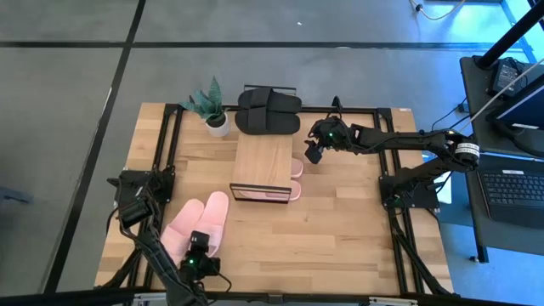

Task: Pick and place slides into the shelf
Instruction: Put the pink slide under the shelf

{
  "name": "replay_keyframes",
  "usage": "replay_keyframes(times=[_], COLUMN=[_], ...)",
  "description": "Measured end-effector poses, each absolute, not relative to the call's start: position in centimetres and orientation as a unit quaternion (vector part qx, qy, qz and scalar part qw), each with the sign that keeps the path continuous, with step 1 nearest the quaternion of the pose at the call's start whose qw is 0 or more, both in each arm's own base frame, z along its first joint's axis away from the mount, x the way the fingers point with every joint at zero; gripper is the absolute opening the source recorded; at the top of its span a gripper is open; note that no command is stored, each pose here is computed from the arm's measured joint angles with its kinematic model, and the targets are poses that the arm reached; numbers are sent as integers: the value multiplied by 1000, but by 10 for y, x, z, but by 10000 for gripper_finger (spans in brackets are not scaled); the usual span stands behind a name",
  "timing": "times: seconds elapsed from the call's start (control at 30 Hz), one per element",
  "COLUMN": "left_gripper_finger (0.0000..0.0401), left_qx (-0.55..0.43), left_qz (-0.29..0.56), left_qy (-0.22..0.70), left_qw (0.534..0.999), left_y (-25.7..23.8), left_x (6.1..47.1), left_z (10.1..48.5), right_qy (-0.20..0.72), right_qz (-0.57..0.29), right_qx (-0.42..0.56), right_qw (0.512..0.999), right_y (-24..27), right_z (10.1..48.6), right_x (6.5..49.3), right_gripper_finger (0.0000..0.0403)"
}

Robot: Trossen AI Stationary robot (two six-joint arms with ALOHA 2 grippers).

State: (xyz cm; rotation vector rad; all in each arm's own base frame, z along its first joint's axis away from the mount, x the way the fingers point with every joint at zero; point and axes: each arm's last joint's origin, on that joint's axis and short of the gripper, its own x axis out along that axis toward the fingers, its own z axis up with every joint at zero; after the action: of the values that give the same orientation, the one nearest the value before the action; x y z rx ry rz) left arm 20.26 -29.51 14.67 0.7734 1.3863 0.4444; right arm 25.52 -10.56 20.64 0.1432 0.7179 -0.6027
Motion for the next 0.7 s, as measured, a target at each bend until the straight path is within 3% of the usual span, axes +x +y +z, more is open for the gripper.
replay_keyframes(times=[0.23,0.4,0.7], left_gripper_finger=[5,3,2], left_qx=[336,316,243], left_qz=[203,190,131], left_qy=[615,609,567], left_qw=[684,702,776], left_y=[-296,-303,-320], left_x=[203,210,224], left_z=[148,161,228], right_qy=[343,326,322], right_qz=[-293,-293,-231], right_qx=[77,140,205], right_qw=[889,888,895], right_y=[-106,-104,-100], right_z=[206,206,206], right_x=[255,256,258], right_gripper_finger=[225,225,225])
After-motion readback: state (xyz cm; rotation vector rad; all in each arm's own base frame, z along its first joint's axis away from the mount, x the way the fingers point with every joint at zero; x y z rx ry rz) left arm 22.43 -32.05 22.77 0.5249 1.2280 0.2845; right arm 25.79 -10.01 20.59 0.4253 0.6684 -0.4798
